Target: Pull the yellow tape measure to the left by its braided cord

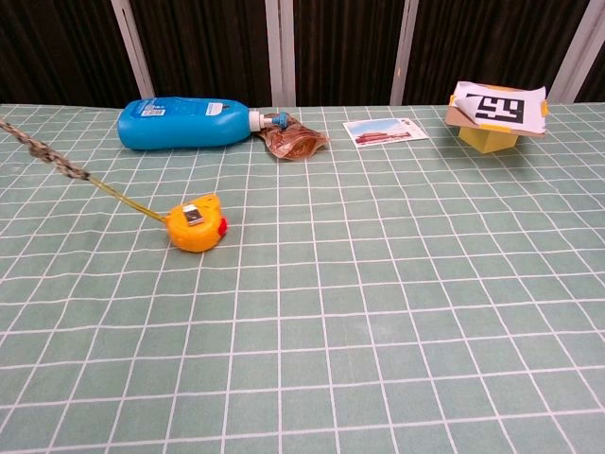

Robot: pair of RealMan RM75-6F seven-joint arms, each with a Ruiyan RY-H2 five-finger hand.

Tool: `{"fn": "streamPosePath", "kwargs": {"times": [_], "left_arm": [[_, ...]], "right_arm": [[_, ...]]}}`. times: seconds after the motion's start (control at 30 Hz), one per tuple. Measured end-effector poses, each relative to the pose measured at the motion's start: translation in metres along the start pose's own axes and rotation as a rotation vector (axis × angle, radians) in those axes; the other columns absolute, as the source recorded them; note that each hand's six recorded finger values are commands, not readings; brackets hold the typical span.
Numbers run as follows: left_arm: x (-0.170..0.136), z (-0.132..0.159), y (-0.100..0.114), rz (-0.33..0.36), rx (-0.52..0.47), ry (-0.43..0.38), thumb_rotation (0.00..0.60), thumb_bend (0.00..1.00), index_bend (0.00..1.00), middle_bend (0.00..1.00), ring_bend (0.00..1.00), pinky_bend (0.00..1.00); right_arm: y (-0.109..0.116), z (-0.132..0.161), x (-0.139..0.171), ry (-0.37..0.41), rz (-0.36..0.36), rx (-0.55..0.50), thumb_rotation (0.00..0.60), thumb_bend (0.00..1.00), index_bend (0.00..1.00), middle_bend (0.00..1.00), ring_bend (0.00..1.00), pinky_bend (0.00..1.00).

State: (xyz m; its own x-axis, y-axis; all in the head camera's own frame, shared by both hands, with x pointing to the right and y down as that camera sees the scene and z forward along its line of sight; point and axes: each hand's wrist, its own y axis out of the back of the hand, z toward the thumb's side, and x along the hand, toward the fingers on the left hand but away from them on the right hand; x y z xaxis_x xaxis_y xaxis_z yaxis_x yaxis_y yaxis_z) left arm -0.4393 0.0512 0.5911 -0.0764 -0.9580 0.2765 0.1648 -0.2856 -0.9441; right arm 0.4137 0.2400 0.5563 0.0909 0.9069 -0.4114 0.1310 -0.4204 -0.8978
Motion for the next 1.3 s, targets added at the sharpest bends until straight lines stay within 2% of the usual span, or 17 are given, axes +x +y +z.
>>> {"fn": "streamPosePath", "kwargs": {"times": [0.2, 0.3, 0.4, 0.47, 0.53, 0.63, 0.87, 1.1, 1.2, 1.3], "left_arm": [[0.006, -0.051, 0.012, 0.021, 0.039, 0.092, 0.6, 0.57, 0.6, 0.08, 0.0, 0.0], [0.005, -0.07, 0.017, 0.026, 0.046, 0.125, 0.6, 0.55, 0.56, 0.07, 0.0, 0.0], [0.001, -0.083, 0.017, 0.013, 0.045, 0.145, 0.6, 0.39, 0.44, 0.01, 0.0, 0.0], [-0.003, -0.088, 0.014, -0.005, 0.048, 0.148, 0.6, 0.22, 0.29, 0.0, 0.0, 0.0], [-0.008, -0.09, 0.011, -0.027, 0.046, 0.142, 0.6, 0.12, 0.18, 0.0, 0.0, 0.0], [-0.019, -0.088, 0.006, -0.058, 0.027, 0.123, 0.6, 0.04, 0.08, 0.0, 0.0, 0.0], [-0.058, -0.063, 0.001, -0.105, -0.124, 0.045, 0.6, 0.02, 0.01, 0.0, 0.0, 0.0], [-0.126, -0.027, 0.0, -0.152, -0.276, -0.087, 0.6, 0.0, 0.0, 0.0, 0.0, 0.0], [-0.15, -0.017, 0.0, -0.153, -0.293, -0.144, 0.6, 0.0, 0.0, 0.0, 0.0, 0.0], [-0.166, -0.01, -0.006, -0.143, -0.26, -0.208, 0.6, 0.0, 0.0, 0.0, 0.0, 0.0]], "right_arm": [[0.0, 0.0, 0.0, -0.001, -0.002, 0.003, 0.6, 0.23, 0.0, 0.0, 0.0, 0.0], [0.0, 0.001, 0.0, 0.001, -0.003, 0.004, 0.6, 0.23, 0.0, 0.0, 0.0, 0.0], [0.0, 0.001, 0.0, 0.002, -0.003, 0.006, 0.6, 0.23, 0.0, 0.0, 0.0, 0.0], [0.0, 0.001, 0.0, 0.002, -0.005, 0.007, 0.6, 0.23, 0.0, 0.0, 0.0, 0.0], [0.001, 0.001, 0.001, 0.002, -0.006, 0.006, 0.6, 0.23, 0.0, 0.0, 0.0, 0.0], [0.0, 0.001, 0.001, 0.003, -0.004, 0.007, 0.6, 0.23, 0.0, 0.0, 0.0, 0.0], [0.0, 0.002, 0.001, 0.01, -0.002, 0.009, 0.6, 0.23, 0.0, 0.0, 0.0, 0.0], [0.001, 0.003, 0.002, 0.024, -0.005, 0.022, 0.6, 0.23, 0.0, 0.0, 0.0, 0.0], [0.001, 0.003, 0.002, 0.028, -0.005, 0.03, 0.6, 0.23, 0.0, 0.0, 0.0, 0.0], [0.0, 0.003, 0.002, 0.03, -0.003, 0.034, 0.6, 0.23, 0.0, 0.0, 0.0, 0.0]]}}
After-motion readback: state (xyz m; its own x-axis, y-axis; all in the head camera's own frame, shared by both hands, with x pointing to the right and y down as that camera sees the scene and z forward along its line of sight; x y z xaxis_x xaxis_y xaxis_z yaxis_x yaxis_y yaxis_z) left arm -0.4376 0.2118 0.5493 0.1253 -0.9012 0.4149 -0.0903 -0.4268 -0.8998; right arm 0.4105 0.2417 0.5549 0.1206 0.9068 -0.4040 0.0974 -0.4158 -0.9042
